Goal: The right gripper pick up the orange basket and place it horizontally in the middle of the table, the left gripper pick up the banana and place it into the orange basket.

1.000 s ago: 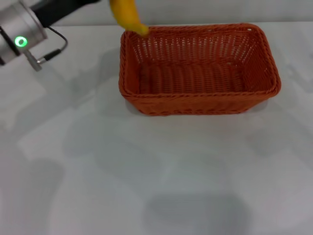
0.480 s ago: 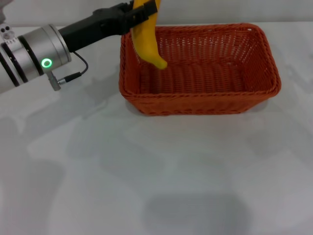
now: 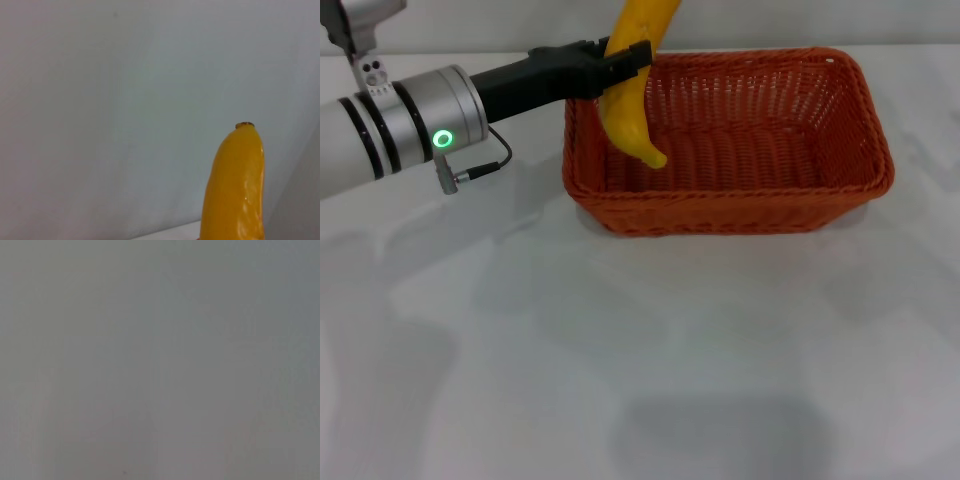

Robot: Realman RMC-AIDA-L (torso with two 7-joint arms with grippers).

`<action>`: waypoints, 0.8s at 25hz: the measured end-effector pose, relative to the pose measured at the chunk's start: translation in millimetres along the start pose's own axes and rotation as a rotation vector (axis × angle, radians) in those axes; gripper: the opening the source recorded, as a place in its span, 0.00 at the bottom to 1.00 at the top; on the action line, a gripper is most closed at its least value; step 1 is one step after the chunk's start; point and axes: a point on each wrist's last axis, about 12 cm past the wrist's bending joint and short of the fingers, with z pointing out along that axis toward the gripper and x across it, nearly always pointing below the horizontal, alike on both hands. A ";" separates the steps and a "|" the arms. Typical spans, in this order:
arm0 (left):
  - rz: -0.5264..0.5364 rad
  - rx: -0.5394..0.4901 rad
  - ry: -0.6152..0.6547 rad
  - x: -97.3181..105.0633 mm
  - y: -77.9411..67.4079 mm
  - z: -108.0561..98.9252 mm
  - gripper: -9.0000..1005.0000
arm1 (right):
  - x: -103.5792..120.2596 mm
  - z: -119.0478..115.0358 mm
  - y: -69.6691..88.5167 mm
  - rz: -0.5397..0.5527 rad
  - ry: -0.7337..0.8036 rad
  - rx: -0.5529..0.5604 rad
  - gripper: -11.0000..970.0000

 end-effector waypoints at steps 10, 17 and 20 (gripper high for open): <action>0.065 -0.017 0.017 -0.8 1.0 5.4 0.58 | -0.7 -1.2 0.8 0.004 -0.006 -0.006 0.83; 0.122 -0.040 -0.001 -2.5 2.7 7.2 0.70 | -1.1 -1.3 1.2 0.005 -0.009 -0.010 0.83; 0.145 -0.049 -0.032 -6.0 3.4 7.0 0.78 | -1.2 -1.3 1.3 0.005 -0.010 -0.011 0.83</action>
